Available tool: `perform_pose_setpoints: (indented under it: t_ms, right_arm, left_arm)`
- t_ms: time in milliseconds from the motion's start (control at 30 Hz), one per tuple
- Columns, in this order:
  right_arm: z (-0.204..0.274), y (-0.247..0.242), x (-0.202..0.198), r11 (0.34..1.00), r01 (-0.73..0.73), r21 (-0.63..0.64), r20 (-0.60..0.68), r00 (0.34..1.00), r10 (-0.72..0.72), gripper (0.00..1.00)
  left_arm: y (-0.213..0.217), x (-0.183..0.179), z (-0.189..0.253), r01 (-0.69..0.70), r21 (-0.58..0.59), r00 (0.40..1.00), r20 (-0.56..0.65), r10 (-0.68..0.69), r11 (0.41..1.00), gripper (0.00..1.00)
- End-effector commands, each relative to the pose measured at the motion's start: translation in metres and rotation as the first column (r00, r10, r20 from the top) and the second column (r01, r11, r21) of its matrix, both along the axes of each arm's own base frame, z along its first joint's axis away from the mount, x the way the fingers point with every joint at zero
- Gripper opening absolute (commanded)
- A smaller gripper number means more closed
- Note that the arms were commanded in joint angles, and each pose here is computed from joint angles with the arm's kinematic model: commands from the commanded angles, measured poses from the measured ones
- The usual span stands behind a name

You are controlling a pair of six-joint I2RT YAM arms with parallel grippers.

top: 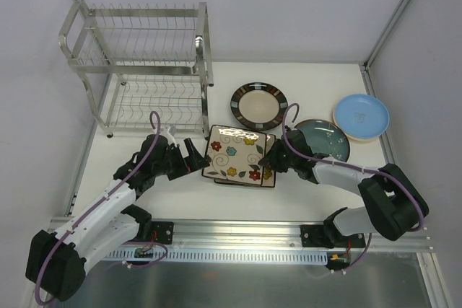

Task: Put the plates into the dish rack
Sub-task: Grab a plate with the left arm

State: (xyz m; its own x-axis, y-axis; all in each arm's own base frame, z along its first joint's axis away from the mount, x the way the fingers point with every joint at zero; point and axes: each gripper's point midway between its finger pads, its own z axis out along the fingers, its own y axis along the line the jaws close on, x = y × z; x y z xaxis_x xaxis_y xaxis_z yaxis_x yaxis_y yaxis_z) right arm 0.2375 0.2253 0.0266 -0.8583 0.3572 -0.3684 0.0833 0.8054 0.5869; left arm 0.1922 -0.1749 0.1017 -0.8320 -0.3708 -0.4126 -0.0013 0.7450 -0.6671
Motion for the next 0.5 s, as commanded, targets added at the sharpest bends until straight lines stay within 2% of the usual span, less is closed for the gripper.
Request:
perform_pose_setpoints:
  t_ms: [0,267,467]
  right_arm:
    - [-0.055,-0.039,-0.037,0.973,-0.056,-0.224,-0.151,0.988,0.022,0.01]
    - [-0.068,-0.059,-0.060,0.952,-0.079,-0.295,-0.235,0.972,0.008,0.01]
    - [-0.076,-0.072,-0.077,0.938,-0.105,-0.331,-0.287,0.958,0.005,0.01]
  left_arm:
    - [-0.007,0.018,-0.001,-0.049,-0.031,0.998,0.029,0.049,0.998,0.99]
    - [-0.014,0.032,-0.009,-0.026,0.001,0.999,0.029,0.026,1.000,0.99]
    - [-0.025,0.039,-0.018,-0.001,-0.020,1.000,0.010,0.002,1.000,0.99]
